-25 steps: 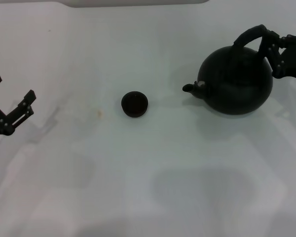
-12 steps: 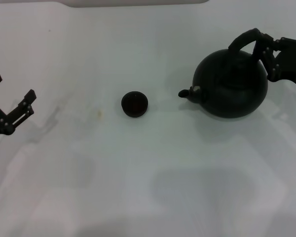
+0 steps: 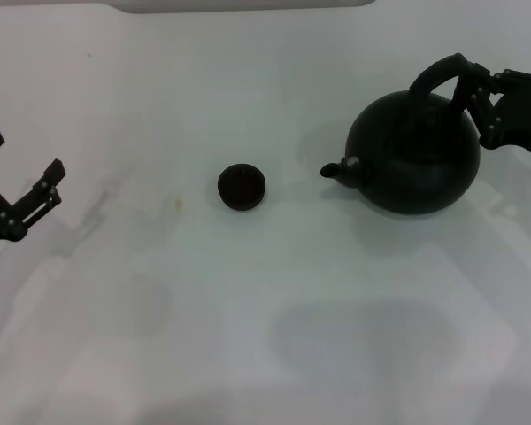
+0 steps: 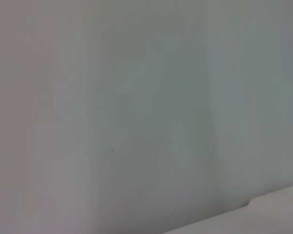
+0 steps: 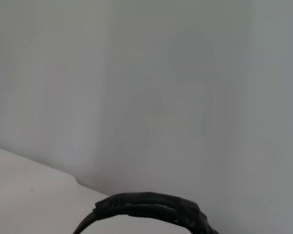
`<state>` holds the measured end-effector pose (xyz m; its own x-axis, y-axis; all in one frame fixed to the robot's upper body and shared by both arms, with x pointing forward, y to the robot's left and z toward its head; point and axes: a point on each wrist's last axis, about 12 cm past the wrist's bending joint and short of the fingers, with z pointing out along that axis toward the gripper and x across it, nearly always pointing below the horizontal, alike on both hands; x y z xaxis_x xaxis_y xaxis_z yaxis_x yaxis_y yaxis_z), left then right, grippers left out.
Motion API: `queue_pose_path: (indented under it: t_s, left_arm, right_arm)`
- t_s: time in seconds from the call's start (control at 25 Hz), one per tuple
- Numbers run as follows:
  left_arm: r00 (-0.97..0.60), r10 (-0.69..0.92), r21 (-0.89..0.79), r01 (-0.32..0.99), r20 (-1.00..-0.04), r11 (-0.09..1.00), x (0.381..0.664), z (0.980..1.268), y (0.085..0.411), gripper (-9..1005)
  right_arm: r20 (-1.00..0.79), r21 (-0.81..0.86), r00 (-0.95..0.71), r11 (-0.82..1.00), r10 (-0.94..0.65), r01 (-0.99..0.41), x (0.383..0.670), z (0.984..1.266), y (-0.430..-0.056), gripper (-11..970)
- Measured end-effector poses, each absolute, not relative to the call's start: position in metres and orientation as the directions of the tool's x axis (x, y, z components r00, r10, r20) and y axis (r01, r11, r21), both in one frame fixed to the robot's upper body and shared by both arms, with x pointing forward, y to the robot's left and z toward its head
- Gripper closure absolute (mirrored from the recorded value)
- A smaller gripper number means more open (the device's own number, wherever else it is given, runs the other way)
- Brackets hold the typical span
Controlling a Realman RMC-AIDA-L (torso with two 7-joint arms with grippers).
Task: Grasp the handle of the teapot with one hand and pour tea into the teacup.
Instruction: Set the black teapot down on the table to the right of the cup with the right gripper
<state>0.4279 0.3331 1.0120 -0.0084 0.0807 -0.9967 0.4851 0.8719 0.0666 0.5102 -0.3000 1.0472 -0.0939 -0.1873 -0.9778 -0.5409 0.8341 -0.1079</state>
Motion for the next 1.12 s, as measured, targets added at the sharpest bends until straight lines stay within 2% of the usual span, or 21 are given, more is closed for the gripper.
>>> queue_pose_path:
  t_s: [0.92, 1.12]
  left_arm:
    - [-0.008, 0.080, 0.066, 0.486, -0.997, 0.872, 0.4278, 1.0120, 0.3330, 124]
    - [-0.008, 0.081, 0.066, 0.488, -0.997, 0.871, 0.4278, 1.0119, 0.3326, 124]
  right_arm:
    - [-0.977, -0.102, -0.104, 0.833, -0.187, -0.543, 0.5107, 1.0454, -0.3007, 835]
    - [-0.978, -0.097, -0.103, 0.831, -0.182, -0.548, 0.5093, 1.0447, -0.3007, 758]
